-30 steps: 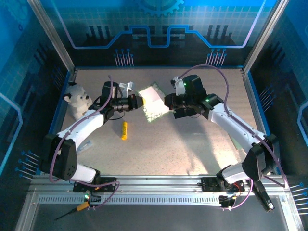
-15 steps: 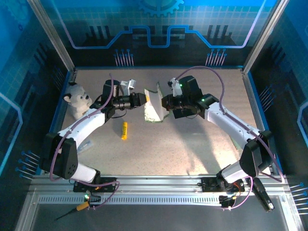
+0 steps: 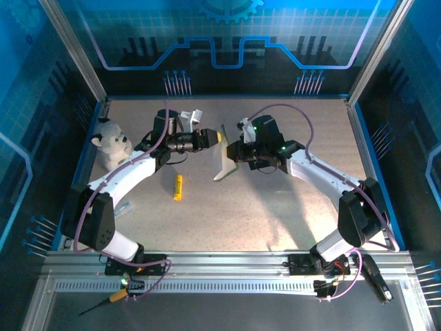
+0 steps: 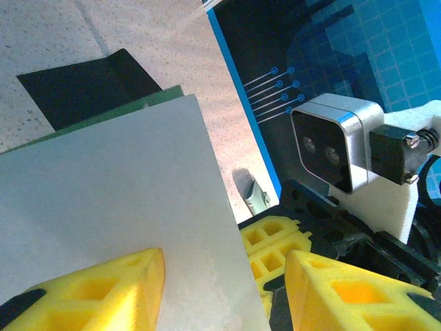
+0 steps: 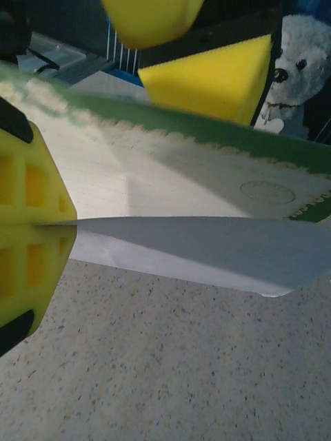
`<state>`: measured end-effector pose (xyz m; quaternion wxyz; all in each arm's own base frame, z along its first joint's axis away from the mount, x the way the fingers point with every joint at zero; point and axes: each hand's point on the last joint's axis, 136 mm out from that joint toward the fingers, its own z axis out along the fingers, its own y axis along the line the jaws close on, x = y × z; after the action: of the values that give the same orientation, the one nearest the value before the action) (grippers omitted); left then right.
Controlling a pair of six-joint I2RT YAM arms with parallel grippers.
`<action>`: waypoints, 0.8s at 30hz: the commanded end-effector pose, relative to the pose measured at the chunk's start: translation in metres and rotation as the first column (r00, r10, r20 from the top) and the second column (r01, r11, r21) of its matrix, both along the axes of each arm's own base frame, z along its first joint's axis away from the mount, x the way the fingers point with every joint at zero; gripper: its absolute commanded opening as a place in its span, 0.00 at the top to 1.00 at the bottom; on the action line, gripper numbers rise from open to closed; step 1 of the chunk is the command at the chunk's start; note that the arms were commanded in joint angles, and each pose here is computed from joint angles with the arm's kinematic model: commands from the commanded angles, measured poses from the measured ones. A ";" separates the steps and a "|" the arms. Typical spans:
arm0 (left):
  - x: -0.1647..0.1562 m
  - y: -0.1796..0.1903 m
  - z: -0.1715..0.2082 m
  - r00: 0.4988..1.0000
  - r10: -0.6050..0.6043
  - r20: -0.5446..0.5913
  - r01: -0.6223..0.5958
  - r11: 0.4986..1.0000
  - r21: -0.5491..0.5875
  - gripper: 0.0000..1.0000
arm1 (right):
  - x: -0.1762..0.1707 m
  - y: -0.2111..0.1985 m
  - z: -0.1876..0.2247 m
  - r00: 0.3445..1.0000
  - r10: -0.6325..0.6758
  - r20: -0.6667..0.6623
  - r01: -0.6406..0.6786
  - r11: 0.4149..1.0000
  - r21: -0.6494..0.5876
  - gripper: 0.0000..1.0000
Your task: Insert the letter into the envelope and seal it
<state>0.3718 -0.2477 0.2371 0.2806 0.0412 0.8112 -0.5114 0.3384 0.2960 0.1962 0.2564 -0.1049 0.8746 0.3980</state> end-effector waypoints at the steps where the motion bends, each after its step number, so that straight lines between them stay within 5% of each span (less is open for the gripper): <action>1: -0.002 -0.010 0.017 0.999 -0.040 0.023 0.040 0.999 -0.025 0.49 | 0.002 0.013 0.005 1.000 0.025 -0.003 -0.025 0.994 0.102 0.99; 24: -0.006 -0.002 -0.001 0.999 -0.030 0.019 0.028 0.997 0.076 0.47 | -0.001 0.008 0.018 0.998 0.046 -0.043 -0.031 0.954 0.298 0.88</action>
<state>0.3636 -0.2478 0.2230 0.2649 0.0579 0.8313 -0.4852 0.3385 0.3041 0.2001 0.2316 -0.0667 0.8251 0.5110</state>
